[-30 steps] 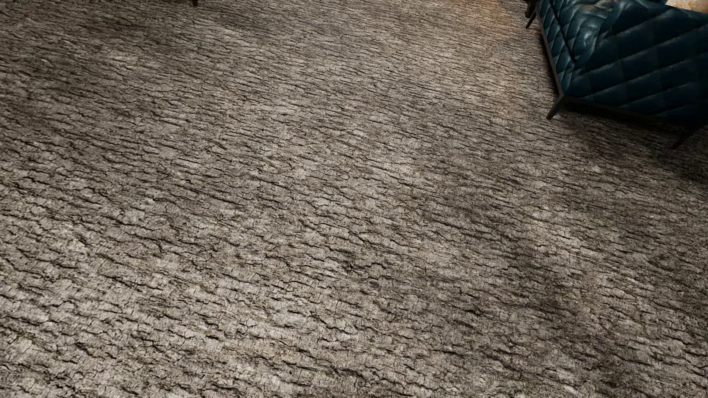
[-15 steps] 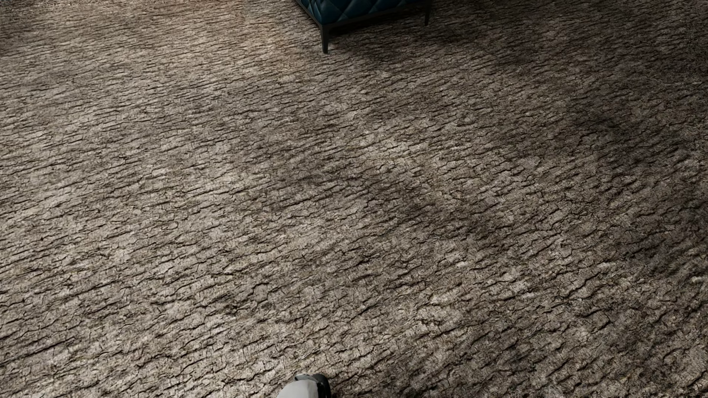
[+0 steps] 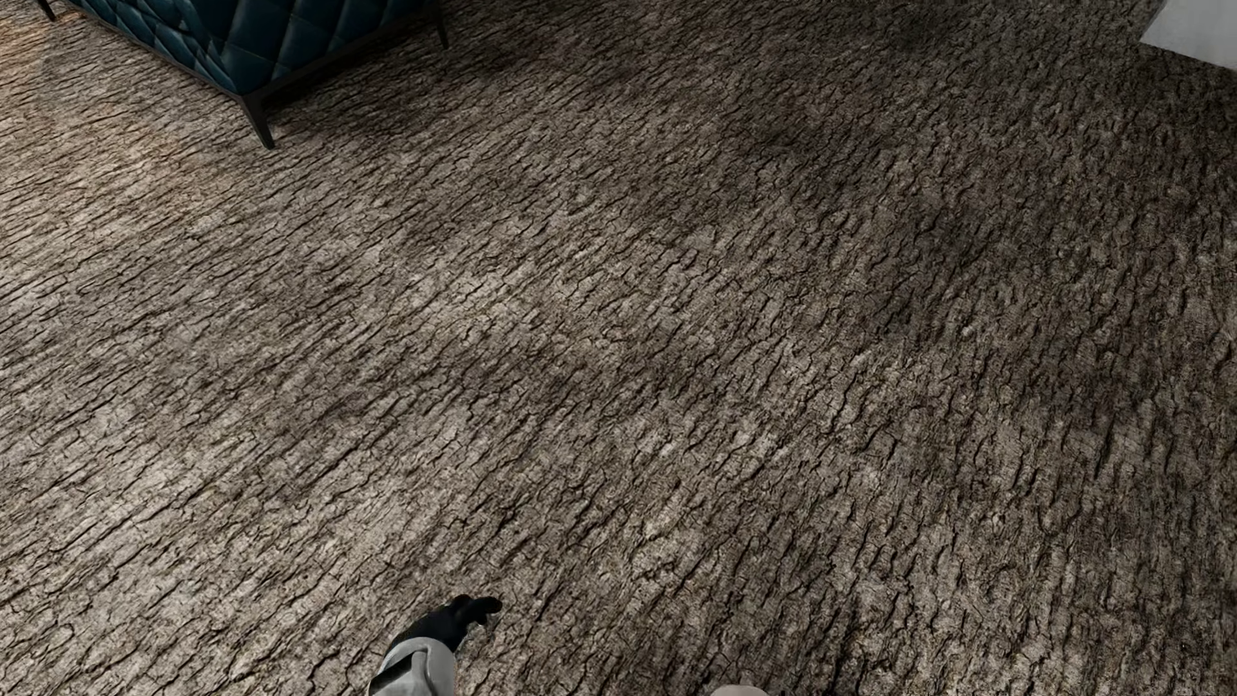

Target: Face back

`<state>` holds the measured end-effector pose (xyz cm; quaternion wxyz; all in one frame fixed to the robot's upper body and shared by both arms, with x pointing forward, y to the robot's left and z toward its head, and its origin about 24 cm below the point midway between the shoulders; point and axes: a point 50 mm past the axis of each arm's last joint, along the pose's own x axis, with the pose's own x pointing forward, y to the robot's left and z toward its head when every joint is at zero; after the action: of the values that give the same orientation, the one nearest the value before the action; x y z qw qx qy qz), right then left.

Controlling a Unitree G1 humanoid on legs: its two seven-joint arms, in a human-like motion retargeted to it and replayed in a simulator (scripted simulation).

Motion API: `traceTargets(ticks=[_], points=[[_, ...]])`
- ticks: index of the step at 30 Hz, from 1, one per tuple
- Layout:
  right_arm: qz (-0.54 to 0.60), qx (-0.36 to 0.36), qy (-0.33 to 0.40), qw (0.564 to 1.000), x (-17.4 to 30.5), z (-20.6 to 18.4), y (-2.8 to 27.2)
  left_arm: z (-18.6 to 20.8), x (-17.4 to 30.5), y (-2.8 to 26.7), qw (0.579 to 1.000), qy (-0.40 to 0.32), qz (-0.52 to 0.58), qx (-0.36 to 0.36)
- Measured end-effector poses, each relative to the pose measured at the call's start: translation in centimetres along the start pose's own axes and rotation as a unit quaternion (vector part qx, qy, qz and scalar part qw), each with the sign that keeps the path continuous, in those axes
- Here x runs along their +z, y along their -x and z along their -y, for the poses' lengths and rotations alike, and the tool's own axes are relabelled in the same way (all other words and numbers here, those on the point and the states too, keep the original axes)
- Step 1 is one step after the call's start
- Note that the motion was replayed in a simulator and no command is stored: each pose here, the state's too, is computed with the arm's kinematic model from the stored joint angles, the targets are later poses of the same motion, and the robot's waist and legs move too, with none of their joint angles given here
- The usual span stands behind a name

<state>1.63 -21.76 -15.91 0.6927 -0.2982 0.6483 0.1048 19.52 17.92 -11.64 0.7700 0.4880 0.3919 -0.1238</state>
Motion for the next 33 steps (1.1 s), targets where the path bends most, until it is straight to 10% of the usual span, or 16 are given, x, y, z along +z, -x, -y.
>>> traceTargets(ticks=[9, 16, 23, 33], points=[[0.134, -0.154, 0.044, 0.978, 8.0, 8.6, 1.1, -1.4, -1.7, -0.4, 0.999, 0.011, -0.036, 0.007], [0.289, -0.249, 0.012, 0.924, 14.4, 12.2, 4.9, 8.8, -9.5, 4.6, 0.962, 0.086, -0.211, -0.152], [0.197, -0.172, -0.008, 0.965, 10.5, 8.0, 2.3, 14.1, -10.4, 8.2, 0.914, 0.185, -0.269, -0.243], [-0.02, -0.015, -0.068, 0.997, -0.3, -1.1, 0.0, 2.1, -3.6, 0.7, 0.995, -0.027, -0.067, -0.064]])
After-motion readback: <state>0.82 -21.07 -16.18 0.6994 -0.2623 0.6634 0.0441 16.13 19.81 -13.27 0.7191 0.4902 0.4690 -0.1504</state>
